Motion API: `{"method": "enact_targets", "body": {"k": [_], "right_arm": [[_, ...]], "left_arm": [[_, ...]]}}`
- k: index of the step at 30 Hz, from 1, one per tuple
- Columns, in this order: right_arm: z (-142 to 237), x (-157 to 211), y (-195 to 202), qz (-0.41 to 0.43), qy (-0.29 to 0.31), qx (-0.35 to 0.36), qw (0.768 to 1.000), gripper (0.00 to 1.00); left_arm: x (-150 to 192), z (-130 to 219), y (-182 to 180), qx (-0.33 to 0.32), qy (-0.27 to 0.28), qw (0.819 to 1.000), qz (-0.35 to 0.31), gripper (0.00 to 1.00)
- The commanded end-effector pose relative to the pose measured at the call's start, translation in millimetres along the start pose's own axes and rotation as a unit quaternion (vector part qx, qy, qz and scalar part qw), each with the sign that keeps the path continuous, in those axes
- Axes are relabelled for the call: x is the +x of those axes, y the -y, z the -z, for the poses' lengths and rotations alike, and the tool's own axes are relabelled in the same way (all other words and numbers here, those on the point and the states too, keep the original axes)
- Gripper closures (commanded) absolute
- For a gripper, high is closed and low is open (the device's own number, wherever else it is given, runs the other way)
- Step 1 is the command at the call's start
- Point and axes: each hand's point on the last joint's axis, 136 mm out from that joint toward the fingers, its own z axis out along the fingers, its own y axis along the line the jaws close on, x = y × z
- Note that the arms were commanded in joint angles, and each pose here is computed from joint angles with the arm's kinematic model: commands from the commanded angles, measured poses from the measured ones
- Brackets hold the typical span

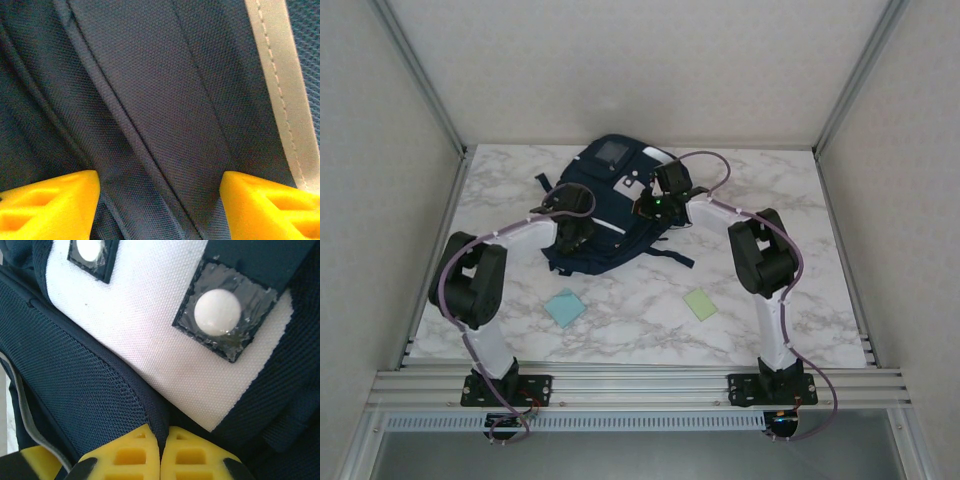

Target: Pack the student bag

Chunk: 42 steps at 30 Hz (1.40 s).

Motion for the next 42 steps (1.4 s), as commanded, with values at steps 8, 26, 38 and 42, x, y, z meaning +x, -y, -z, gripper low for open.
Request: {"method": "enact_targets", "body": {"k": [8, 26, 38, 42], "right_arm": [[48.4, 31.8, -27.4, -0.027, 0.001, -0.051, 0.998, 1.0], [54.3, -9.4, -64.1, -0.135, 0.05, -0.11, 0.983, 1.0], [73.4, -12.6, -82.2, -0.148, 0.055, -0.15, 0.976, 1.0], [75.4, -11.1, -83.5, -0.15, 0.056, -0.158, 0.974, 1.0]], "left_arm": [[-43.8, -10.5, 92.5, 0.124, 0.021, 0.99, -0.055, 0.34], [32.5, 88.1, 66.1, 0.07, 0.039, 0.992, -0.095, 0.31], [36.0, 59.4, 68.0, 0.001, 0.069, 0.986, -0.149, 0.3], [31.9, 50.8, 75.3, -0.008, 0.075, 0.985, -0.157, 0.3]]}}
